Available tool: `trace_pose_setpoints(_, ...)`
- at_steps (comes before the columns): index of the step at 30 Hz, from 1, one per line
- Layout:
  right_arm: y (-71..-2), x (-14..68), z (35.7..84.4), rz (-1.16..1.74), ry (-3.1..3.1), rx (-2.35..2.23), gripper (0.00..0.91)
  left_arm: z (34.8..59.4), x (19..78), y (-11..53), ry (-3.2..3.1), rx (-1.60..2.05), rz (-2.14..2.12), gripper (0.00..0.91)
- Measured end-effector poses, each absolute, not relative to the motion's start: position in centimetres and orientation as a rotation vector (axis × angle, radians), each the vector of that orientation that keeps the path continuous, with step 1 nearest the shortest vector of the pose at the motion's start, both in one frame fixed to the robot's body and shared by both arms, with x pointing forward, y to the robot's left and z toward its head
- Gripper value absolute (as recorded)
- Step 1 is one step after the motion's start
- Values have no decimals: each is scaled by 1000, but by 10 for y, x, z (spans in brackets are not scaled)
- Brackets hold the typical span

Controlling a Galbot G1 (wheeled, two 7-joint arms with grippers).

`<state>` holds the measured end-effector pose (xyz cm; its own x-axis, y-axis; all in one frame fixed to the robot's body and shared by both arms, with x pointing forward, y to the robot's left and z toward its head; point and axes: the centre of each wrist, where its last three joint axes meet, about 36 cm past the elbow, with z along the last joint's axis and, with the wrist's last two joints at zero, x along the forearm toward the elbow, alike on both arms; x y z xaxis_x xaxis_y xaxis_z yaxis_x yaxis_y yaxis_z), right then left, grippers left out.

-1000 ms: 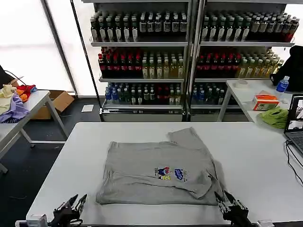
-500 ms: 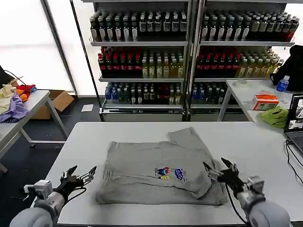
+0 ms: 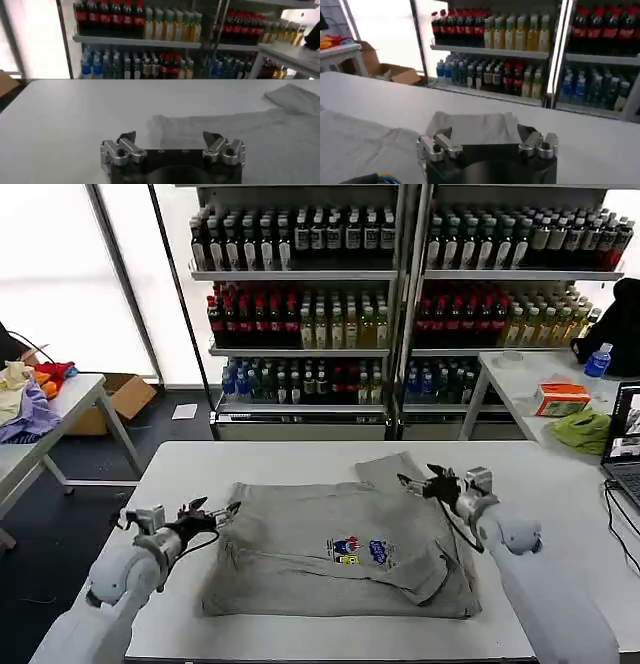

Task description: Fold and organize the clothes.

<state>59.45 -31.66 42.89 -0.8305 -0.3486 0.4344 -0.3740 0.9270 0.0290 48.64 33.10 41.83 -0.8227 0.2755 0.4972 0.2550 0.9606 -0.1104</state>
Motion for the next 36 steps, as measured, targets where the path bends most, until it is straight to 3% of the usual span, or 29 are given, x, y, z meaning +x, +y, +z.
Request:
trace_pose_setpoints(19,-296,642,387,47,-2575,411,907,394,540,328,-2542,-354,44,907)
trace_pose_setpoints(21,-293,645,386,35,-2571,402,353,393,543,325,-2540,-357,47,897)
trace_pose_setpoints(22,-292,647,385,30,-2569,395,0,392,544,324,-2539,-359,48,776)
trace_pose_setpoints(23,-291,648,384,26,-2568,390,0,392,545,322,-2537,-363,49,605)
trace_pose_setpoints(24,-289,648,382,22,-2565,388,0,390,546,320,-2536,-370,51,212)
trace_pose_setpoints(26,-288,649,380,18,-2560,385,0,388,546,315,-2532,-387,58,10)
trace_pose_setpoints(36,-282,647,372,-9,-2545,378,0,381,546,303,-2512,-434,81,10)
